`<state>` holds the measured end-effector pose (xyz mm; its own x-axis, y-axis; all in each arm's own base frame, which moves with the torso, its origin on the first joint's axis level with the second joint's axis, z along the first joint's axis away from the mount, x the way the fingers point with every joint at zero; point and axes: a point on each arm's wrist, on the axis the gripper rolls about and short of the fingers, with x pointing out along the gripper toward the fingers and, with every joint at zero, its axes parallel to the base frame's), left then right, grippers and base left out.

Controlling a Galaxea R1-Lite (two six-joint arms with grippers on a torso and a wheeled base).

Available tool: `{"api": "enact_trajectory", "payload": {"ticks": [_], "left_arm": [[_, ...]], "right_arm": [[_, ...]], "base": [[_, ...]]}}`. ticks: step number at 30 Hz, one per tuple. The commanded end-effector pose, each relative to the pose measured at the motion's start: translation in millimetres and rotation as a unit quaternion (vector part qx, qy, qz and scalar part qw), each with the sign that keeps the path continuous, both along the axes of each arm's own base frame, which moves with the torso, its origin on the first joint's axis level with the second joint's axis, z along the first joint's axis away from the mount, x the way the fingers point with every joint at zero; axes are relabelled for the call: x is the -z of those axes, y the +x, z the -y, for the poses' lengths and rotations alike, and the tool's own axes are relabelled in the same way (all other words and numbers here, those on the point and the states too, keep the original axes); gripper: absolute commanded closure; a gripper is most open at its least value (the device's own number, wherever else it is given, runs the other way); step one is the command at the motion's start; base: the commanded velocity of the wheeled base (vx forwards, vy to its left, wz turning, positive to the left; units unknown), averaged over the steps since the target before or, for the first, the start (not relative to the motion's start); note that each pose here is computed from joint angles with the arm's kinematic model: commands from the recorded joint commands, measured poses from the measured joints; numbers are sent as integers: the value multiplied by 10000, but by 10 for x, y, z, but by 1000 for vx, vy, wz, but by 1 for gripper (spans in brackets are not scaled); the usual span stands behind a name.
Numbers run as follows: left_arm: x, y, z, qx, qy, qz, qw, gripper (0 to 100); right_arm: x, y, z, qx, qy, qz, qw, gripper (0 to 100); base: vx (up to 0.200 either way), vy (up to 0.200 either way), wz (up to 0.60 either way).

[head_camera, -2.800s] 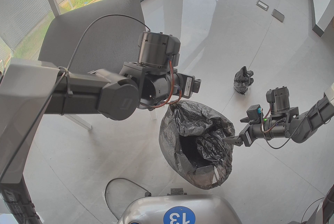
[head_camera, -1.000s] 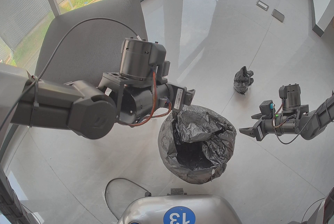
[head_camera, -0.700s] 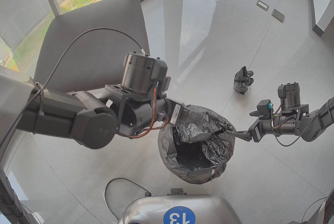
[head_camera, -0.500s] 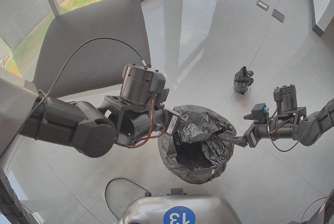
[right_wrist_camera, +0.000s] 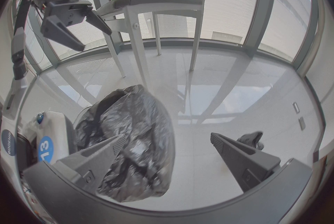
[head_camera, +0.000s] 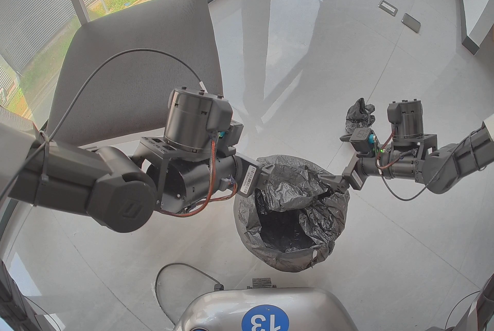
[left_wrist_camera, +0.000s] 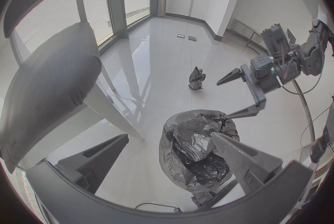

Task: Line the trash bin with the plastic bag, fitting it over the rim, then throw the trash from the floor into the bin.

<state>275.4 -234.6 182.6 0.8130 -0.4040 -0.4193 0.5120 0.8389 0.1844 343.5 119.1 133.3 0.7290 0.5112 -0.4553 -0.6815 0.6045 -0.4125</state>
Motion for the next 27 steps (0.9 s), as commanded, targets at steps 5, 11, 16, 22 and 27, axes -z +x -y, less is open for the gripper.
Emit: {"api": "enact_trajectory", "payload": {"ticks": [5,11,16,22,27], "left_arm": [[-153,-78,-34,44,-143,165,9998,0],[-168,-81,-37,44,-158,182,9997,0],[-167,-77,-27,51,-163,188,9997,0],[-177,-75,-25,51,-178,205,9996,0],[-172,-73,-22,58,-176,197,9996,0]], "right_arm": [[107,278,-218,-228,-101,144,9996,0],[146,274,-354,-375,-87,101,9992,0],[267,251,-405,-444,-190,-153,9987,0],[337,273,-426,-437,-222,-225,9985,0],[387,260,-472,-441,-246,-308,9983,0]], "base": [[0,0,0],[0,0,0],[0,0,0],[0,0,0],[0,0,0]]}}
